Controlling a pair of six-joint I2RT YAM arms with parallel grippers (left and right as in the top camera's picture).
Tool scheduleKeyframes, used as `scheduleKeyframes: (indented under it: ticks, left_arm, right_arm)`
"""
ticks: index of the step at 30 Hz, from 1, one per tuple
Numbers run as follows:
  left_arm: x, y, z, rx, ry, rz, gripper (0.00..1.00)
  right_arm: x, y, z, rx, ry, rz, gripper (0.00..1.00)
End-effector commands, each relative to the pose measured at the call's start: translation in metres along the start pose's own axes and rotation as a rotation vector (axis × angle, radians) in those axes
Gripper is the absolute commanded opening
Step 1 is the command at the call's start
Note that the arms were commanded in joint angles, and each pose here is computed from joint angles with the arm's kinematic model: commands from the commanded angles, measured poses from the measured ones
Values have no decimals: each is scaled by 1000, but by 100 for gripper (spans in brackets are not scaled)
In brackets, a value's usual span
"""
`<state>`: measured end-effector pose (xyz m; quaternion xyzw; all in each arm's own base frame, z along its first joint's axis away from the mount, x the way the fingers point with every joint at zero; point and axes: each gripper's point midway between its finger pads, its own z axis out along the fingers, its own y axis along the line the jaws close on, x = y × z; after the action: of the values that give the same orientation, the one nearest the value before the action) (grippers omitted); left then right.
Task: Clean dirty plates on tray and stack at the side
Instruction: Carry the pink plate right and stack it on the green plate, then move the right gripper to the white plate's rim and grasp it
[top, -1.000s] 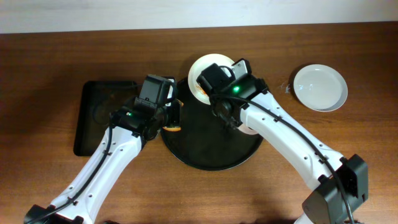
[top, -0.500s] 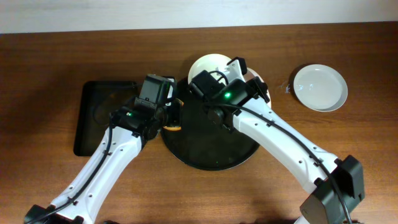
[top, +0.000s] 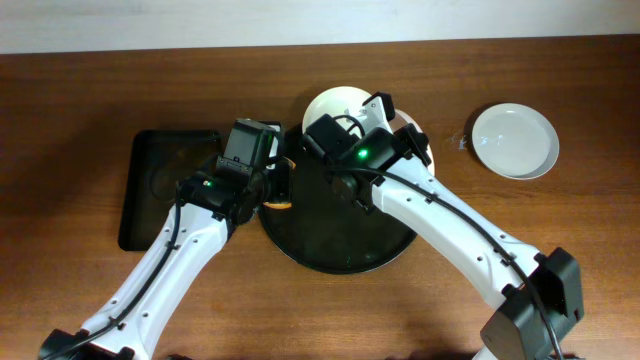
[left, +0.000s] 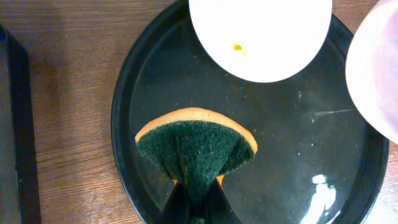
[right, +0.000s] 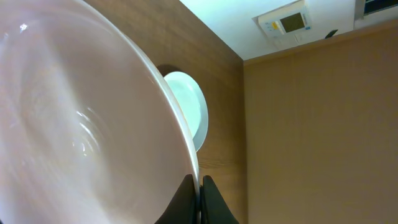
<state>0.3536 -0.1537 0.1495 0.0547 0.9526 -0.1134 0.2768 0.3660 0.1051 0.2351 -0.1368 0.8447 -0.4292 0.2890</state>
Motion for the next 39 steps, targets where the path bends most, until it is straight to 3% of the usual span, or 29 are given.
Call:
scheduleKeyframes:
  ticks: [1, 14, 22, 26, 32, 39]
  left_arm:
    - [0, -1, -3, 14, -6, -10, 0]
    - [1, -4, -3, 32, -1, -9, 0]
    - [1, -5, -3, 36, 1, -9, 0]
    - [1, -5, -3, 36, 1, -10, 0]
    - [0, -5, -3, 37, -3, -9, 0]
    - [-1, -5, -3, 38, -7, -9, 0]
  right_arm:
    - [-5, -4, -6, 34, -26, 26, 4]
    - [4, 10, 10, -124, 62, 155, 4]
    - [8, 28, 72, -661, 235, 331, 4]
    - [13, -7, 123, -843, 262, 612, 4]
    - [70, -81, 216, -726, 304, 903, 4]
    - [126, -79, 282, -666, 426, 997, 4]
